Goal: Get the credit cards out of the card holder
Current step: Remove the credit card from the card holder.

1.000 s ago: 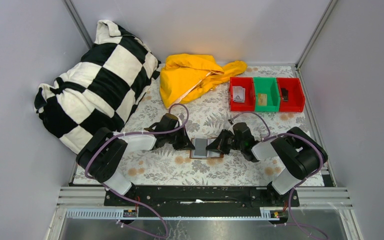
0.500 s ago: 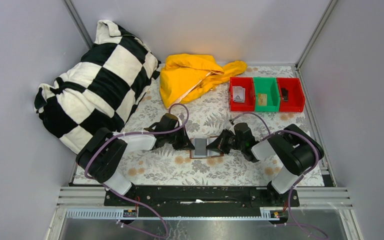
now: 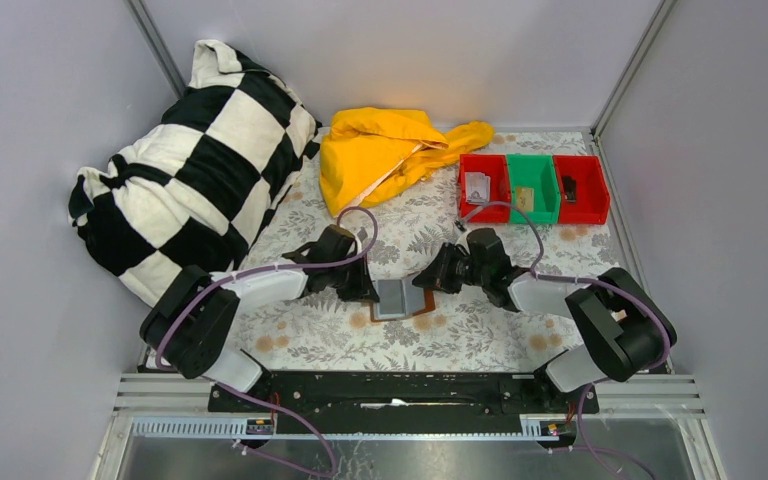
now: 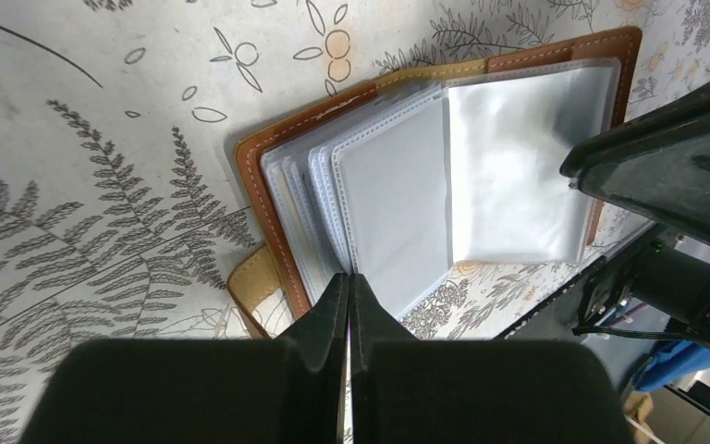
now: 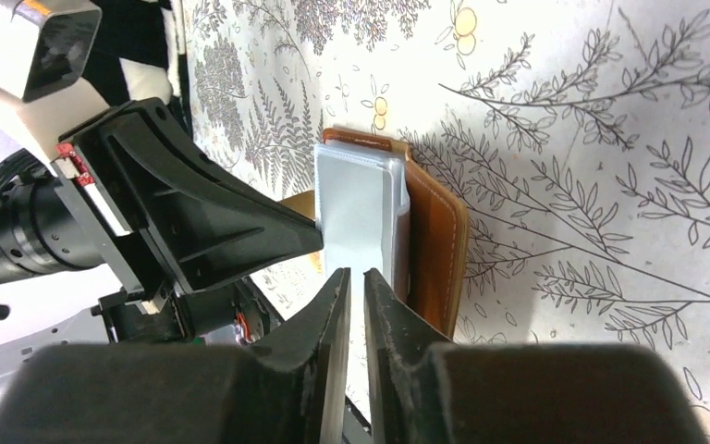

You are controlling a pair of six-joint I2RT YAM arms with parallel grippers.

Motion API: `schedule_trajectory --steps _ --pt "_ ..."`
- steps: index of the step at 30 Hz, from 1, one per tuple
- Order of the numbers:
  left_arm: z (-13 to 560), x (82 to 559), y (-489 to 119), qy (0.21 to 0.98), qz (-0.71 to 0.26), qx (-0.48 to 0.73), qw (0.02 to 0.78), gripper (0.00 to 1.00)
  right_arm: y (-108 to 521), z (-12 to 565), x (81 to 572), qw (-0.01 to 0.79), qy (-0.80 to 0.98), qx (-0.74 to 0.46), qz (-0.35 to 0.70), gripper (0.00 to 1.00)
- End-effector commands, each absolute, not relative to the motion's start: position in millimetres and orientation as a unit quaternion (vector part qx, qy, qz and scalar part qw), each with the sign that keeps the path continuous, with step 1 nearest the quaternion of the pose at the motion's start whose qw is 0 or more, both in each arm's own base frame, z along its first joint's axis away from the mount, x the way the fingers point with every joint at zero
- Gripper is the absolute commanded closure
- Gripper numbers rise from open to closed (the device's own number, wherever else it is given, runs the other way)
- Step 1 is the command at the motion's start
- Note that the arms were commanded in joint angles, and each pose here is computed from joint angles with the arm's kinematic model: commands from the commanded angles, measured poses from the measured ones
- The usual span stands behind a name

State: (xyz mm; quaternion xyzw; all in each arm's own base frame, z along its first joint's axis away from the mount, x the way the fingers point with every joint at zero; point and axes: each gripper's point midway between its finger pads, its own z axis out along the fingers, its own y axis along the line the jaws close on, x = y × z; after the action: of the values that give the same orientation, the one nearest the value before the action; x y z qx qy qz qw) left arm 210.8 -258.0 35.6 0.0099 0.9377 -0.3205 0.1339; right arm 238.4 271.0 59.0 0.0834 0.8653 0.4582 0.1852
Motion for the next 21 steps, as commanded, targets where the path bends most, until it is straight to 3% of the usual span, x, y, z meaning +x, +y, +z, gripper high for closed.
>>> schedule_trajectory --steps 1,21 --pt "60.0 226.4 -254.5 0.934 -0.305 0.042 0.182 1.0 265.8 61.4 245.6 0.198 0.885 0.045 0.42 0.84" --pt "85.7 231.7 -267.5 0.927 -0.326 0.061 0.176 0.98 254.7 20.9 233.5 0.156 0.915 0.034 0.371 0.89"
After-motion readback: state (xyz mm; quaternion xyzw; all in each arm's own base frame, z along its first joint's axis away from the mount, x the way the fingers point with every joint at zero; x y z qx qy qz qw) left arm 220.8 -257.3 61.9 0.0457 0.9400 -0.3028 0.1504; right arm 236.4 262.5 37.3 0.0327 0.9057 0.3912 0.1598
